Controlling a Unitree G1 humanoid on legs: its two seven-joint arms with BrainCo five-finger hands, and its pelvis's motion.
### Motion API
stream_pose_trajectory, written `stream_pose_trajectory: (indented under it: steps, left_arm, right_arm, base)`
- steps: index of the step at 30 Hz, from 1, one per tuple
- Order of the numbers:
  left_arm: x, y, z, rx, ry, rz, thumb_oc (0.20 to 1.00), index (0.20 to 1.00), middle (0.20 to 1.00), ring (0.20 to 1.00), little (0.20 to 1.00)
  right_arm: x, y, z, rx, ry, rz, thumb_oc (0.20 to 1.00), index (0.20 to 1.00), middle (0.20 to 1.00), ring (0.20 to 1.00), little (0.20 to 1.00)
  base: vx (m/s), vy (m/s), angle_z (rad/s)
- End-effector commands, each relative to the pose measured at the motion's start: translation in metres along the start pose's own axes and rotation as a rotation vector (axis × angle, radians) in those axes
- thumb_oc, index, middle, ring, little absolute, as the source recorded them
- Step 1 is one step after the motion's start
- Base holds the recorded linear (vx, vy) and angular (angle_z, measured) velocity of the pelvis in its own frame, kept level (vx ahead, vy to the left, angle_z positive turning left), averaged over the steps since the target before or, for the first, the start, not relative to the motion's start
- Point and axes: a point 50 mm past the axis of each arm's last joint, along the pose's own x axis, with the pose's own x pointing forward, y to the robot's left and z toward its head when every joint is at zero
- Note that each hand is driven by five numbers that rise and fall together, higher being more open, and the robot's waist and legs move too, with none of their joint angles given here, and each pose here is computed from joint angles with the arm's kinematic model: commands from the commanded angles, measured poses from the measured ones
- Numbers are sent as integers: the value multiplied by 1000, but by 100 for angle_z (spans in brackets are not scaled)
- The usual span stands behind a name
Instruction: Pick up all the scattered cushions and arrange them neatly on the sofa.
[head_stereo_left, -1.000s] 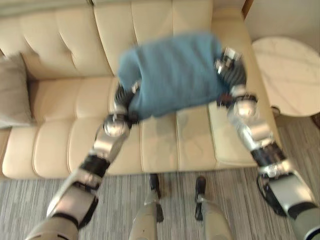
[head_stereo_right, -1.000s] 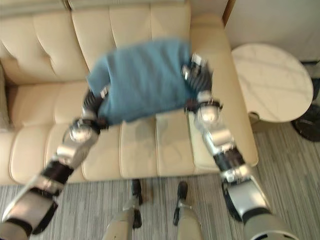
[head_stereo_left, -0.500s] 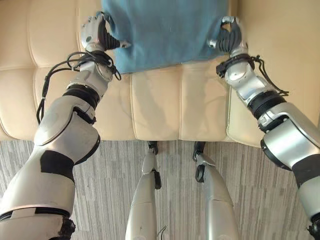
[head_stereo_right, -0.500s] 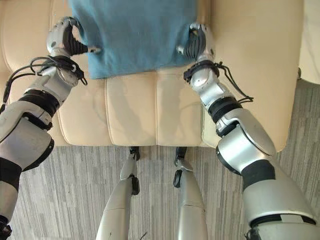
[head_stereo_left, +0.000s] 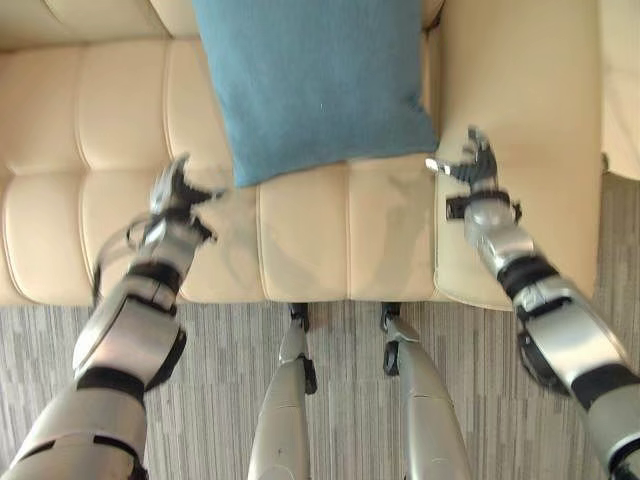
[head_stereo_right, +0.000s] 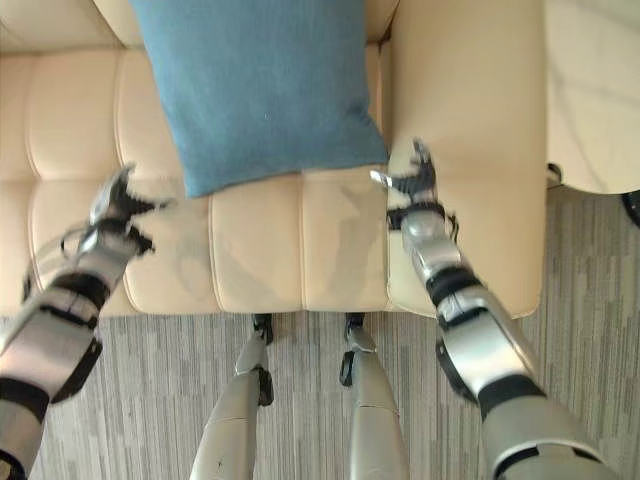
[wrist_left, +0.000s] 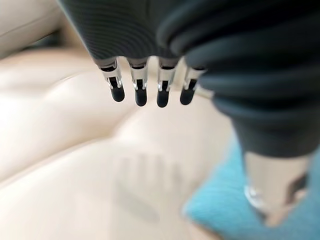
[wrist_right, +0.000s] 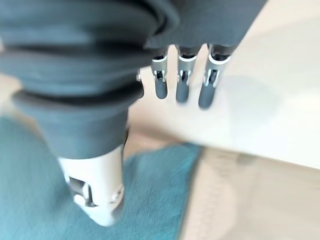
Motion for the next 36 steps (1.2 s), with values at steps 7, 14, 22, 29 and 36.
stream_pose_trajectory:
  steps: [7,14,22,29,36]
  left_arm:
    - [-118,-97,-119,-670,338,-324,1000,1000,1000,1000,1000]
    - [-162,-110,-142,-636,396,-471,1000,1000,1000,1000,1000]
    - [-164,-90,-133,-469,261,-517,1000,1000,1000,1000,1000]
    - [-156,-80,-128,-434,224,-470,1000,1000,1000,1000,1000]
    - [-166,-82,-143,-469,308,-436,1000,1000,1000,1000,1000]
  right_arm:
    - [-115,-11,-152,-53,425,216,1000,1000,1000,1000,1000]
    - [-162,-28,-191,-102,594,303,1000,1000,1000,1000,1000]
    - [-192,-46,-202,0,648,228,1000,1000,1000,1000,1000]
    - [-184,-42,-195,40,607,185,1000,1000,1000,1000,1000]
    - [-179,-38,-184,15,558,210,1000,1000,1000,1000,1000]
  base:
    - [132,57,-5]
    - [38,78,-4]
    - [-5,76,-11]
    - [-239,-6,-45]
    - [-202,-166,-26]
